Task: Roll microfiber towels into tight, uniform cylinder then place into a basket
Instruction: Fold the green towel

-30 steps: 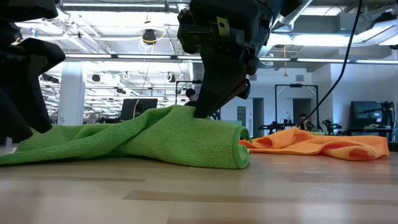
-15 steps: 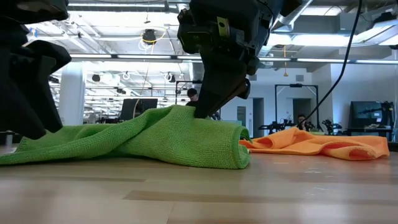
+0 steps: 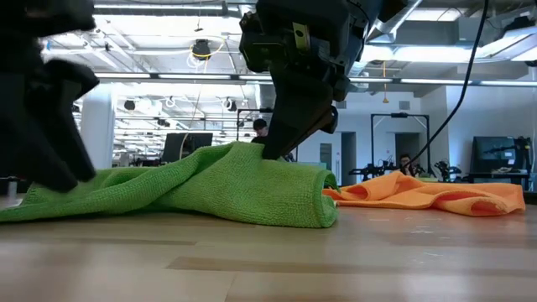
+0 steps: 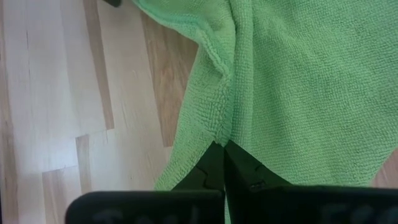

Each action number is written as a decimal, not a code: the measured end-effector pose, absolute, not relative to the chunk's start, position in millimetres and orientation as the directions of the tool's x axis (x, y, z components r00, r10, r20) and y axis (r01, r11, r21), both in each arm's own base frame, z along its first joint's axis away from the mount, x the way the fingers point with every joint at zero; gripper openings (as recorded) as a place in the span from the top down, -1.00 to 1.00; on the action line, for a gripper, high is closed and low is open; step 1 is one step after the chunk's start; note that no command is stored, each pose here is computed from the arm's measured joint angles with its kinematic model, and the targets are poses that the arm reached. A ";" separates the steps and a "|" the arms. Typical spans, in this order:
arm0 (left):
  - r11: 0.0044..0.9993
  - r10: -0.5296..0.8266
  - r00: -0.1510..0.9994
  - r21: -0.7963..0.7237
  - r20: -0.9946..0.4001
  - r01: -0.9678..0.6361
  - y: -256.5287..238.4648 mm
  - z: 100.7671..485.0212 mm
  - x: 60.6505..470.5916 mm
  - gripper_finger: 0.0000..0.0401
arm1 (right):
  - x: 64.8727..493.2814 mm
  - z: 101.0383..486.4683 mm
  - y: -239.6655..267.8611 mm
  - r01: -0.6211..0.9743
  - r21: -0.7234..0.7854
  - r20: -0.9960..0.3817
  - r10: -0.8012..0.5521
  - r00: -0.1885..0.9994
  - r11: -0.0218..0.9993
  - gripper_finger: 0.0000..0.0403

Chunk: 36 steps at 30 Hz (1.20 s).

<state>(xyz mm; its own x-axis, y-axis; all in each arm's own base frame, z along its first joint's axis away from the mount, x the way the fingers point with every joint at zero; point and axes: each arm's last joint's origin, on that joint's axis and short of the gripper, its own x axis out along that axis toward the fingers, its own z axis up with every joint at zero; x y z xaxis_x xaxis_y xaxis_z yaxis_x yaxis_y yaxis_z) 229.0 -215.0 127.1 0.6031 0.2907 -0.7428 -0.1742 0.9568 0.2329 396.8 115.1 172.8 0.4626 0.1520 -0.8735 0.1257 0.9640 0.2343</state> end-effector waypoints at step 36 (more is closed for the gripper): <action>0.954 0.279 0.432 0.299 -0.858 -0.022 -247.6 159.8 246.2 1.00 | 373.7 171.7 170.5 -0.033 0.265 -0.884 0.257 0.390 0.964 0.91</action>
<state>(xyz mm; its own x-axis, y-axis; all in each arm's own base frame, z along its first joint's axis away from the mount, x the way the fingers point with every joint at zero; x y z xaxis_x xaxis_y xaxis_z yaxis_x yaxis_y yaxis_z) 246.2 -247.6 159.8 0.4320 0.2787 -0.8578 -0.0221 0.9540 0.2989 373.7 170.5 171.7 0.3897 0.2568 -0.8844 -0.0326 0.9636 0.2655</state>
